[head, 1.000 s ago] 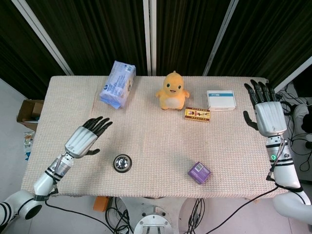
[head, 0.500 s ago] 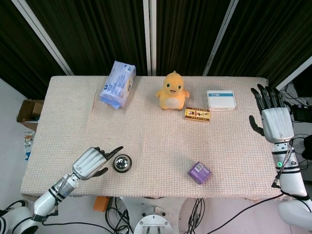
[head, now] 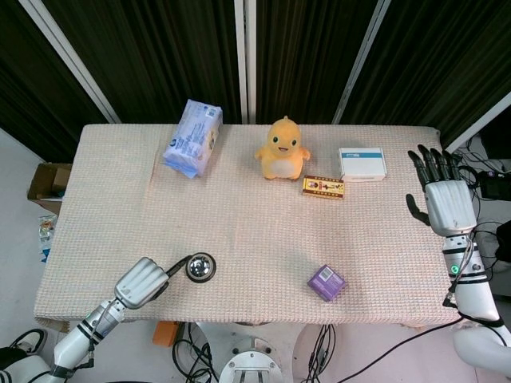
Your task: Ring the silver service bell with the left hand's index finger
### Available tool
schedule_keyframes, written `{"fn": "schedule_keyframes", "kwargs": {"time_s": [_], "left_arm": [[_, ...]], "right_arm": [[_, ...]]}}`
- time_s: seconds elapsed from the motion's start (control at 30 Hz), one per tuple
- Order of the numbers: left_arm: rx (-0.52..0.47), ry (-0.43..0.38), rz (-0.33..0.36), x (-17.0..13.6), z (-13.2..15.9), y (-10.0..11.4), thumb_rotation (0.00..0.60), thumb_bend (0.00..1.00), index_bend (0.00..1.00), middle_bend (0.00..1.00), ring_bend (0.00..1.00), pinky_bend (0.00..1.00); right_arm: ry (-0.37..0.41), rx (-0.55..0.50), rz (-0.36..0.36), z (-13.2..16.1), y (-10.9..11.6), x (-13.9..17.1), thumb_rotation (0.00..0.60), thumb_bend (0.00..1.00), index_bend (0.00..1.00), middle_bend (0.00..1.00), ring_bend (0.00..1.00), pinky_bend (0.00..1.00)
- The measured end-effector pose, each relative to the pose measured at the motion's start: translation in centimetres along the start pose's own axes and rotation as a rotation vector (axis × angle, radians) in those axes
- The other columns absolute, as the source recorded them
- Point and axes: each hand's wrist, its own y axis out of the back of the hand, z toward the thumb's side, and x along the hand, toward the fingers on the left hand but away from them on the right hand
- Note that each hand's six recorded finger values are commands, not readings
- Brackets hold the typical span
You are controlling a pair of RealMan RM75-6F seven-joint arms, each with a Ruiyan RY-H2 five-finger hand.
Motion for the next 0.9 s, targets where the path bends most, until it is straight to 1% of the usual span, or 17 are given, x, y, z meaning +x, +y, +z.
{"fn": "schedule_keyframes", "kwargs": {"time_s": [0.1, 0.2, 0.47, 0.73, 0.9], "left_arm": [[-0.009, -0.018, -0.018, 0.2, 0.5, -0.7, 0.6, 0.52, 0.04, 0.87, 0.88, 0.83], [-0.022, -0.015, -0.023, 0.2, 0.5, -1.0, 0.6, 0.52, 0.04, 0.87, 0.88, 0.83], [-0.027, -0.025, -0.015, 0.1, 0.7, -0.9, 0.6, 0.53, 0.04, 0.87, 0.88, 0.83], [-0.055, -0.024, -0.041, 0.3, 0.5, -1.4, 0.6, 0.53, 0.04, 0.87, 0.88, 0.83], [-0.051, -0.033, -0.043, 0.5, 0.6, -1.4, 0.6, 0.53, 0.04, 0.87, 0.88, 0.83]], "right_arm": [[-0.008, -0.002, -0.005, -0.4, 0.2, 0.1, 0.6, 0.33, 0.0, 0.0, 0.0, 0.0], [-0.013, -0.003, -0.007, -0.6, 0.4, 0.1, 0.6, 0.33, 0.0, 0.0, 0.0, 0.0], [-0.012, -0.008, 0.003, -0.6, 0.0, 0.0, 0.6, 0.33, 0.0, 0.0, 0.0, 0.0], [-0.011, -0.003, 0.007, -0.5, -0.2, 0.0, 0.6, 0.33, 0.0, 0.0, 0.0, 0.0], [-0.014, -0.002, 0.006, -0.7, -0.1, 0.0, 0.6, 0.33, 0.0, 0.0, 0.0, 0.0]]}}
